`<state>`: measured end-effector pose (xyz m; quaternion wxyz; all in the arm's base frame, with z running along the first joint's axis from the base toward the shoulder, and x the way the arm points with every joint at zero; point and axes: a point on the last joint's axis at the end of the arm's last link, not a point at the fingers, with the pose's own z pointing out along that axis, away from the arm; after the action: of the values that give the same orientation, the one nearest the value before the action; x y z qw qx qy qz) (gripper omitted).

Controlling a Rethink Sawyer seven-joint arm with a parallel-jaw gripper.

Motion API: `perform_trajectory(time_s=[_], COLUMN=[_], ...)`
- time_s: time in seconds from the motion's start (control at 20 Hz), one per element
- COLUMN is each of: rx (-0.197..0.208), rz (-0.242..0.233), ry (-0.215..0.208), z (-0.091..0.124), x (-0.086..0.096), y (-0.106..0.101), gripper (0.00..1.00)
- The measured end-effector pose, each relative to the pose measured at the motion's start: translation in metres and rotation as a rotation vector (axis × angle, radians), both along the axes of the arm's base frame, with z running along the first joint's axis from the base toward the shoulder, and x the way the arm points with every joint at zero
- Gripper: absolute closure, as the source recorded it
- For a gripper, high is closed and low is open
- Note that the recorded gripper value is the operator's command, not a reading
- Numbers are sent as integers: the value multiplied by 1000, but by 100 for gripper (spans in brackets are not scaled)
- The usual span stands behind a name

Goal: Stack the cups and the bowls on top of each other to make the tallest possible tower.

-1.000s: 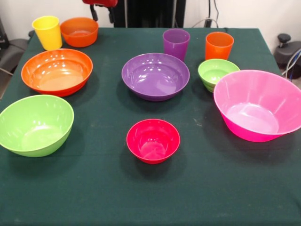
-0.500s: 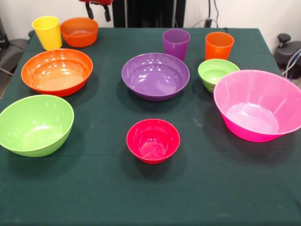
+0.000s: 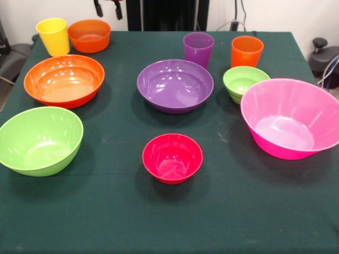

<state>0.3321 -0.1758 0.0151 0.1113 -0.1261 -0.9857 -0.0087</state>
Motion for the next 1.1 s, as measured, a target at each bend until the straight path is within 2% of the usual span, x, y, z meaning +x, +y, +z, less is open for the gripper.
perform_trajectory(time_s=[0.85,1.1], rx=[15,27], rz=[10,9], ry=[1,7], z=[-4,-11], x=[2,3], y=[7,8], gripper=[0,0])
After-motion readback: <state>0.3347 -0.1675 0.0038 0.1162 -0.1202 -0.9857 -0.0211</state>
